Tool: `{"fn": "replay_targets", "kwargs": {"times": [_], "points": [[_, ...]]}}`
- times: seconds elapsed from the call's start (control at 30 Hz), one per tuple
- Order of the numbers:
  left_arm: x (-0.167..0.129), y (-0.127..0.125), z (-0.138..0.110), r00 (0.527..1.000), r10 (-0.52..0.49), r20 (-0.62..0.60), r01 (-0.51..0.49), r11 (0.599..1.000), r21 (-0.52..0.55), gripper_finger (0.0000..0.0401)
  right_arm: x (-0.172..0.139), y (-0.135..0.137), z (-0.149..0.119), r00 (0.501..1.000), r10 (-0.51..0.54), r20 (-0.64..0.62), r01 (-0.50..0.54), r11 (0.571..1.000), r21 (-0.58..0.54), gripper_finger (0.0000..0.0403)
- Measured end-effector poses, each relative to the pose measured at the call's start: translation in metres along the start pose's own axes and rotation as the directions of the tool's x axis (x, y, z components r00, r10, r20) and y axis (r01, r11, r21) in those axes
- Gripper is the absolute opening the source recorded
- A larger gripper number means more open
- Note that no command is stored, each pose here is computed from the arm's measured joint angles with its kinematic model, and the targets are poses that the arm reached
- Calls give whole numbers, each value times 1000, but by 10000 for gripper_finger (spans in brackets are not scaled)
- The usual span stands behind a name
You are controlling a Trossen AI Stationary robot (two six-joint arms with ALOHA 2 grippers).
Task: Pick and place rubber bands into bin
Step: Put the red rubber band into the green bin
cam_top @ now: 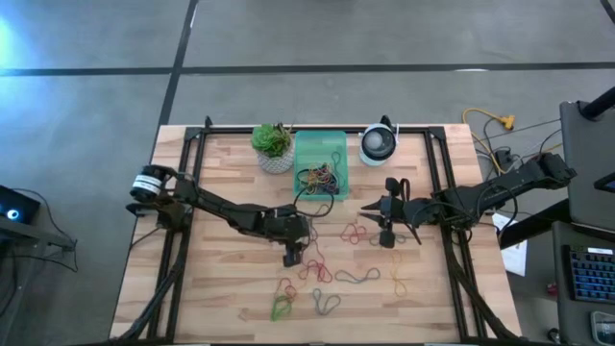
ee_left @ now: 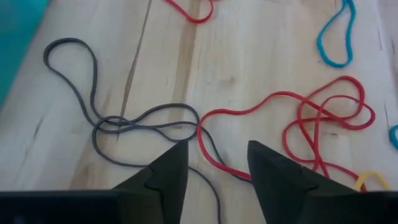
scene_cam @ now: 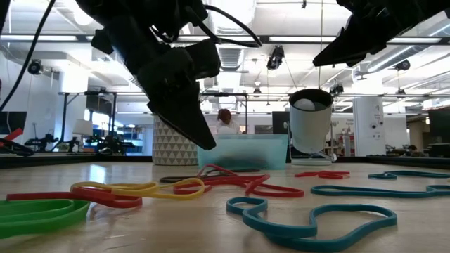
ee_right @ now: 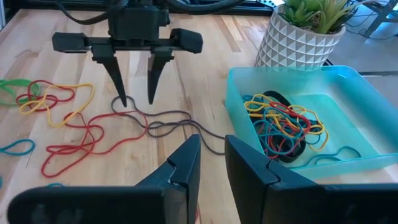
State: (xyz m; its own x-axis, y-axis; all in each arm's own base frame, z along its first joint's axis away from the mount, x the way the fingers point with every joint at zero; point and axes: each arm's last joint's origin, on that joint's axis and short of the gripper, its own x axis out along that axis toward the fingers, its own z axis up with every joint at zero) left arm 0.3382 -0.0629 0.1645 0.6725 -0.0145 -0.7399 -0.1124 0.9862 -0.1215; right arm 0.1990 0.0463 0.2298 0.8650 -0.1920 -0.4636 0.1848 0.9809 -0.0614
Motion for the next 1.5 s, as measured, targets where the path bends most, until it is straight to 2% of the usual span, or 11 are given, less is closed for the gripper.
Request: {"fn": "replay_targets", "kwargs": {"times": [0.37,0.73,1.07,1.27,1.5], "points": [[10,0,-1,1000,-7,18,7,1000,-5,156,0,0,0,1000,0,1,0,1000,1,68],[23,4,-13,999,15,-45,-16,1000,-1,156,0,0,0,1000,0,1,0,1000,1,68],[25,5,-13,999,16,-46,-17,1000,-3,153,0,0,-1,1000,0,-1,0,1000,0,68],[25,5,-13,999,17,-47,-17,1000,-4,120,0,0,-1,1000,0,-2,0,1000,0,68],[25,5,-14,998,-5,-64,5,1000,-2,50,0,0,-1,1000,0,-1,0,1000,0,68]]}}
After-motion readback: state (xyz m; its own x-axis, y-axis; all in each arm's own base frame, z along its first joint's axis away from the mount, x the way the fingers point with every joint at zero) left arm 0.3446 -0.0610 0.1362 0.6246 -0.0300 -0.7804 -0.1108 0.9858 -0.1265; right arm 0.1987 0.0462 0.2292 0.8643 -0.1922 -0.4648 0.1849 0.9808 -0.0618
